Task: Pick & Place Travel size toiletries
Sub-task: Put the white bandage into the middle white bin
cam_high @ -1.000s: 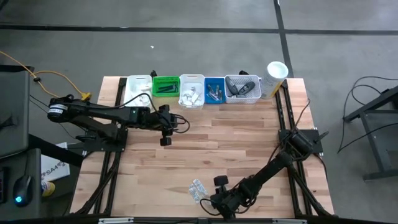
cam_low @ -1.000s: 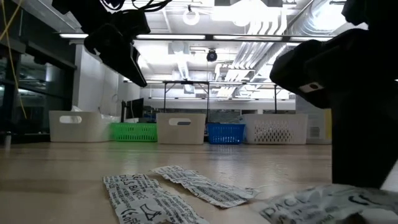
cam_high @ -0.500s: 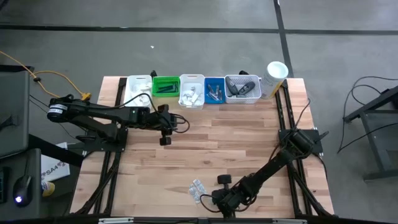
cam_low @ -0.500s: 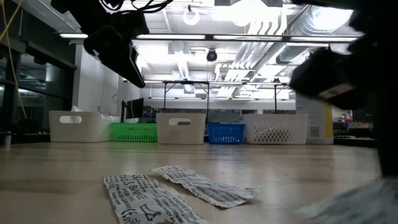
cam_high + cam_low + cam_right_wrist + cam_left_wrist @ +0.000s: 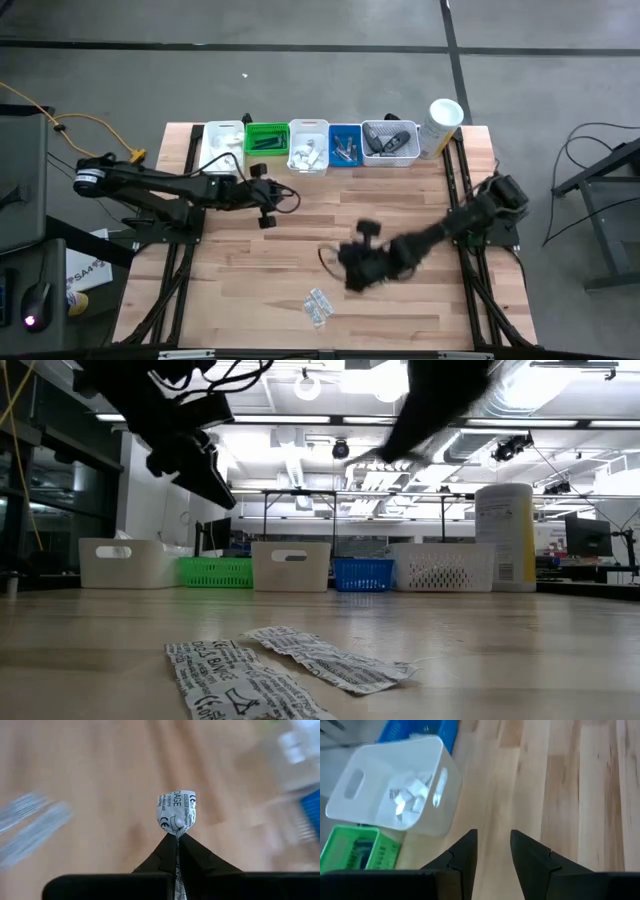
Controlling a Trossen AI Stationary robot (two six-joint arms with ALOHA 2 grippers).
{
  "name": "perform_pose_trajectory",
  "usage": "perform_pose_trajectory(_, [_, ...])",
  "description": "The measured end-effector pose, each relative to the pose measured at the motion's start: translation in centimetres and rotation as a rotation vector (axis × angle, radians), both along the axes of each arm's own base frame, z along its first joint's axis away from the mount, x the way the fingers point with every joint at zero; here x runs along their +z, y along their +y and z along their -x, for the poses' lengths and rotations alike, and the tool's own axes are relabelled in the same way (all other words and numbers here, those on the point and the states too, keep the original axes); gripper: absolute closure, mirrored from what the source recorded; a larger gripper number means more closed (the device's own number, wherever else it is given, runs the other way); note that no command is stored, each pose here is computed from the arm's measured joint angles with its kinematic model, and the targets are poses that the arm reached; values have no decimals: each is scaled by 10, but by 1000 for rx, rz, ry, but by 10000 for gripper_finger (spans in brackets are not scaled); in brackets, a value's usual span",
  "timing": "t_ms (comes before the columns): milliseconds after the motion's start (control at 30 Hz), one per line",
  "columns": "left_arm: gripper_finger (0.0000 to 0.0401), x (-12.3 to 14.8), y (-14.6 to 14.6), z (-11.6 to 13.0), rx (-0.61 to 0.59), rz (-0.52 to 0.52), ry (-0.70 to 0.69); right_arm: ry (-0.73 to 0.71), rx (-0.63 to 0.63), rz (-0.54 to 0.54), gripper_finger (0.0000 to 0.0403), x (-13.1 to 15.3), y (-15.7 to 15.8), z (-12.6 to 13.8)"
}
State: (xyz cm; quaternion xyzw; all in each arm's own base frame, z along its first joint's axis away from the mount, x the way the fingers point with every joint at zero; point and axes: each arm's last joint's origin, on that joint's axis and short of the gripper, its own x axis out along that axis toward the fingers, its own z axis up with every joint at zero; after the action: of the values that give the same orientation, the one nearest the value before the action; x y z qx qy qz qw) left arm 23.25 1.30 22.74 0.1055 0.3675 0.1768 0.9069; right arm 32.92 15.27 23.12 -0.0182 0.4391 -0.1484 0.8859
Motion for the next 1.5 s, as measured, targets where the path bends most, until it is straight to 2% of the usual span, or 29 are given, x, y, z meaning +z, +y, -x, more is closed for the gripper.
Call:
perform_pose_trajectory(133, [285,-4,0,14,-1,-1,-22,-34,-67,83,399,9,-53,-22])
perform_pose_trajectory(233, [285,-3,0,27,-1,-1,-48,-84,-104,89,399,13,-96,-40])
perform_pose_trajectory(367, [285,-1,-1,45,20,26,-100,-215,-178,50,399,23,-153,-57])
perform_pose_trajectory(533, [285,1,-1,62,19,77,-195,-348,-251,-42,399,29,-218,-63])
perform_pose_trajectory(700, [285,2,-2,72,33,104,-257,-398,-329,-66,399,19,-269,-64])
perform_pose_trajectory(800, [285,2,-2,75,43,116,-265,-437,-321,-112,399,9,-291,-67])
perform_pose_trajectory(933, [285,2,-2,75,45,120,-269,-428,-311,-165,391,-10,-310,-70])
perform_pose_trajectory(1100, [285,2,-2,75,57,136,-274,-368,-333,-194,345,-24,-314,-68])
perform_pose_trajectory(1300, [285,2,-2,75,60,139,-277,-359,-334,-195,262,-23,-314,-67])
perform_pose_trajectory(1500, [285,2,-2,75,68,150,-277,-257,-203,-289,205,-7,-300,-53])
